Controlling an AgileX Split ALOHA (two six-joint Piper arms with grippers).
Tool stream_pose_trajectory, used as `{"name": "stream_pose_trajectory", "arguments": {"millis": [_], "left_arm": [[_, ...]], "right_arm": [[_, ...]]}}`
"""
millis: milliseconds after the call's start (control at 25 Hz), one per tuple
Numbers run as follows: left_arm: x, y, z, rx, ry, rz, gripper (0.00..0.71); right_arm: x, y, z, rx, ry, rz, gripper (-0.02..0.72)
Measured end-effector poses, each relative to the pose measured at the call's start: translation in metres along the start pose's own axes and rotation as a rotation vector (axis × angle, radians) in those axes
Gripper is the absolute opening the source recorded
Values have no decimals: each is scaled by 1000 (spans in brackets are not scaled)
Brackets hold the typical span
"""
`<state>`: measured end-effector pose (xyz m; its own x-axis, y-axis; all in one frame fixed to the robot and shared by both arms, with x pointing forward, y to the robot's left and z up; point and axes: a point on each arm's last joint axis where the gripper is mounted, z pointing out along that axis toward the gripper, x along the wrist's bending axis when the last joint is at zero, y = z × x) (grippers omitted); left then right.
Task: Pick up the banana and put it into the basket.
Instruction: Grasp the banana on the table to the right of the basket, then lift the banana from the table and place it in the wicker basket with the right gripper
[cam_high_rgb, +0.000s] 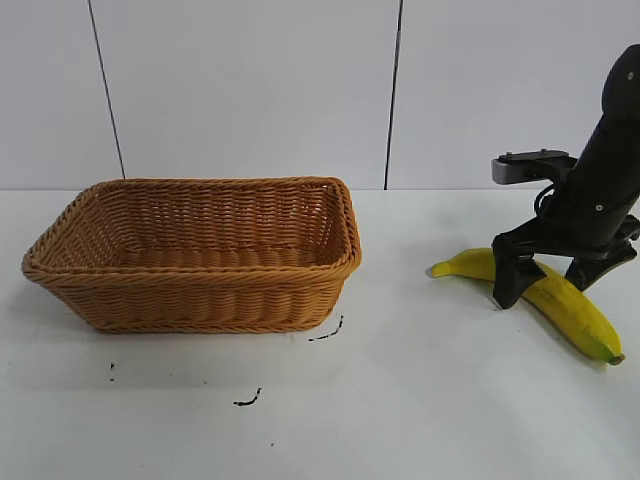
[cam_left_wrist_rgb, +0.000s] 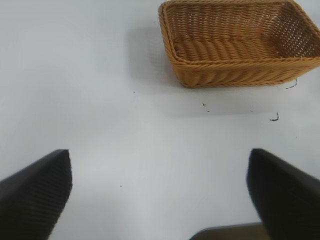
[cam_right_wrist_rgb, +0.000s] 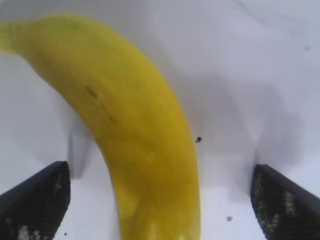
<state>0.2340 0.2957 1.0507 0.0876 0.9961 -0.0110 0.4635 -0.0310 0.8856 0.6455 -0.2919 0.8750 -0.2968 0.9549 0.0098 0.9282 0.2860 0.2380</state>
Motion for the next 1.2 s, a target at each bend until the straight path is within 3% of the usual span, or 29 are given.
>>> {"name": "stream_pose_trajectory", "arguments": {"millis": [160,400,720,960,1200], "left_arm": [[0,0,0,0,0,0,690],[0,0,0,0,1,0,690],[0,0,0,0,1,0,690],[0,0,0,0,1,0,690],[0,0,0,0,1,0,690]], "right_arm": [[0,0,-12,8,-9,-18,300],[2,10,-73,-63,-27,5,300],[6,34,-145,-28,2,11,300],[41,63,-175,-107,6,-87,300],[103,98,-181,-193,14,-247,300]]}}
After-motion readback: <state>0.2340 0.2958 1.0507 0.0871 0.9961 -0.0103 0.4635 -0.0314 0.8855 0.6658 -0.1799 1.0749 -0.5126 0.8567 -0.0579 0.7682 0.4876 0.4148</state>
